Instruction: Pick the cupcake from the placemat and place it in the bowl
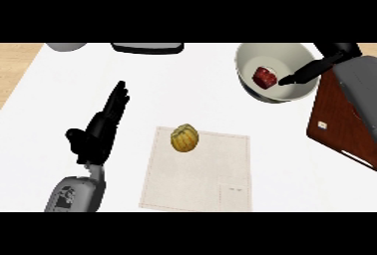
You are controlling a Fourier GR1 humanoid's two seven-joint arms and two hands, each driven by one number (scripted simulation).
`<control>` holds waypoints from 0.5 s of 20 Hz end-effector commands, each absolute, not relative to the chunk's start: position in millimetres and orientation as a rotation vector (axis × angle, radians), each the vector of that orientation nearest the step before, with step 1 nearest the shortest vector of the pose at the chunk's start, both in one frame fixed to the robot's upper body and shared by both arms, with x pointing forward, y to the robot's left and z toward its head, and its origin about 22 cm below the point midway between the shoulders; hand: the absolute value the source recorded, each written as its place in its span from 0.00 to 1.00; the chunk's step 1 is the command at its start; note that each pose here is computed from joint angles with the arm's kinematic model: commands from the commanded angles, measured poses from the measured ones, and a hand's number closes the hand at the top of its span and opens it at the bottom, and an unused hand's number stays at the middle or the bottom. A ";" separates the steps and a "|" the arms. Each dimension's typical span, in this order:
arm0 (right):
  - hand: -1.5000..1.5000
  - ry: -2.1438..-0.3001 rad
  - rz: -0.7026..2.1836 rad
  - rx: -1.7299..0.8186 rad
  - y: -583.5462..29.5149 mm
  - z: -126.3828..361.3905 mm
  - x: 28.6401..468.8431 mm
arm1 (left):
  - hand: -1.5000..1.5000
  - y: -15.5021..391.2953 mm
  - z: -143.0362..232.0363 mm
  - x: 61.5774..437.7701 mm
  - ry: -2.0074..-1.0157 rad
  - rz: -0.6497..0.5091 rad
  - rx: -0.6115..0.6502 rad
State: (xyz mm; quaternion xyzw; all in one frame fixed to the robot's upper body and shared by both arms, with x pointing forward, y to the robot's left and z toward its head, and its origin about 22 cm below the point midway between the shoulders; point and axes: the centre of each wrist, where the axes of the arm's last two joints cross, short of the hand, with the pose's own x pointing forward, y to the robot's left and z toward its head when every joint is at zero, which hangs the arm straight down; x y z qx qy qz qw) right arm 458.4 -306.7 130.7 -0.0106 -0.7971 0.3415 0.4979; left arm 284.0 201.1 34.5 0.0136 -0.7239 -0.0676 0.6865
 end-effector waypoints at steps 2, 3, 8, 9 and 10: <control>0.00 -1.905 0.702 0.046 -324.7 153.1 459.9 | 0.50 199.4 21.4 286.3 -1.602 -0.163 0.026; 0.00 -1.872 0.680 0.072 -336.0 160.0 458.0 | 0.50 207.9 33.6 283.2 -1.618 -0.159 0.019; 0.00 -1.841 0.582 0.183 -378.1 144.3 439.1 | 0.50 191.4 39.3 283.9 -1.622 -0.141 0.016; 0.00 -1.844 0.589 0.194 -390.3 157.7 436.5 | 0.50 199.9 38.3 289.2 -1.632 -0.162 0.010; 0.00 -1.844 0.597 0.175 -384.9 151.5 437.5 | 0.50 195.2 31.9 284.0 -1.620 -0.161 0.013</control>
